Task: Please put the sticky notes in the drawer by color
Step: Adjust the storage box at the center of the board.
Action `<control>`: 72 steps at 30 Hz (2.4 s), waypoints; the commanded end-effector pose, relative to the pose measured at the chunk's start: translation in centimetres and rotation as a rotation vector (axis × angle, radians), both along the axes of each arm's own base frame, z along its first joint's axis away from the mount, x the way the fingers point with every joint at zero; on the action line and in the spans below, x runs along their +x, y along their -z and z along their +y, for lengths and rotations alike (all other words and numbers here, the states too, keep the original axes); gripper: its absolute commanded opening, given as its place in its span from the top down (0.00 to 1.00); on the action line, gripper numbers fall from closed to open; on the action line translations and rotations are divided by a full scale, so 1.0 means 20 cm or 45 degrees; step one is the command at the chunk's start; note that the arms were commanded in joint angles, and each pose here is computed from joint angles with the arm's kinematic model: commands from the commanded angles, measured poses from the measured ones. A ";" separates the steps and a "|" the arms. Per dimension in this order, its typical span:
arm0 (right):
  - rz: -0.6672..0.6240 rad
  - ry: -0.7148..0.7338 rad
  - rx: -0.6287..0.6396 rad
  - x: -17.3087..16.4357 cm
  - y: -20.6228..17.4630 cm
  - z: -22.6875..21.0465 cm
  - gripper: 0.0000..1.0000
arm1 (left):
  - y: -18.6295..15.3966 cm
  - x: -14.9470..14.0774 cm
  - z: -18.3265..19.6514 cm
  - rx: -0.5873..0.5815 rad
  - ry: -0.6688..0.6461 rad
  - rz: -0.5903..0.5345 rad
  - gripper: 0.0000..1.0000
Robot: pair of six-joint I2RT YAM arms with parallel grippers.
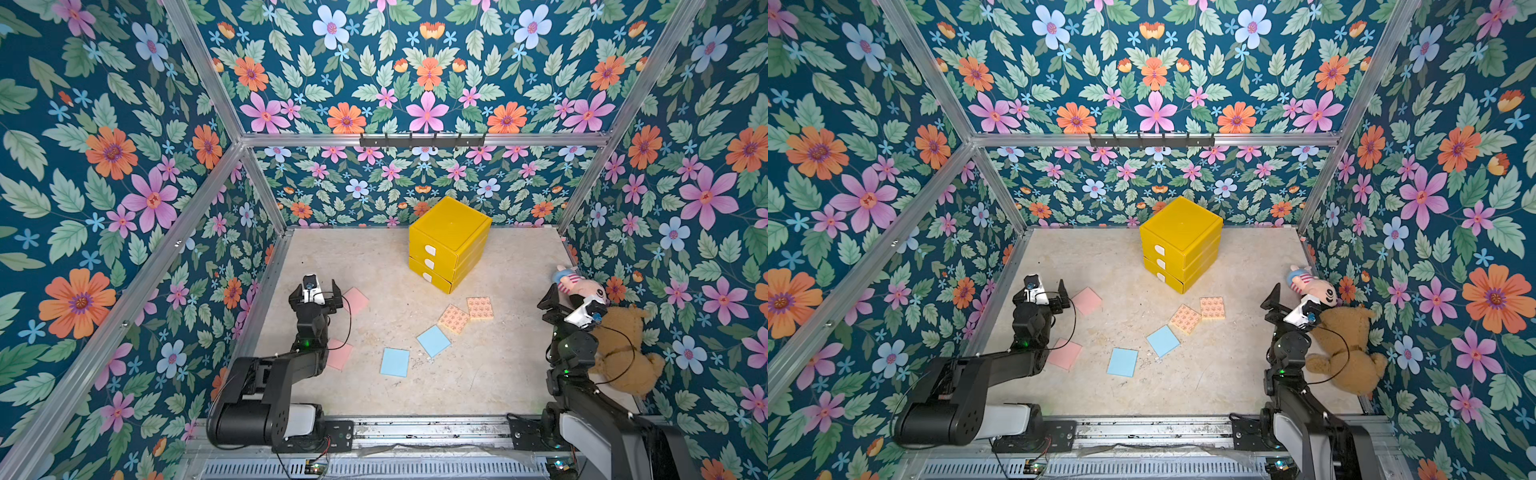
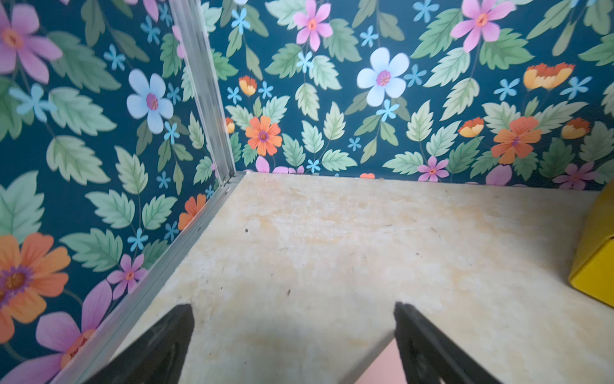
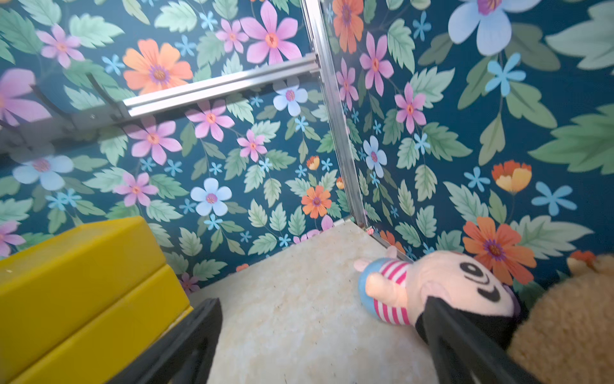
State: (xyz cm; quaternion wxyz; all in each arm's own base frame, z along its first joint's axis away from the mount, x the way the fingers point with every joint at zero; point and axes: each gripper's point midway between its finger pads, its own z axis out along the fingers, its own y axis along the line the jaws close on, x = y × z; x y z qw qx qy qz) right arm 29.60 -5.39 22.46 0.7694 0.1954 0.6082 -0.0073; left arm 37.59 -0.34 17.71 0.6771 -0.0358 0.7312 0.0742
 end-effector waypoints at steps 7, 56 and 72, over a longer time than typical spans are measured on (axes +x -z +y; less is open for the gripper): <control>0.075 -0.317 0.253 -0.04 -0.08 0.19 0.01 | -0.06 0.06 -0.55 -0.123 0.329 0.268 0.00; 0.719 -1.065 0.916 0.94 -0.17 1.12 0.26 | -0.38 0.72 -1.68 -0.756 1.291 0.800 0.38; 0.950 -1.110 0.790 1.03 0.02 1.37 0.29 | -0.43 0.49 -1.59 -0.791 1.267 0.761 0.42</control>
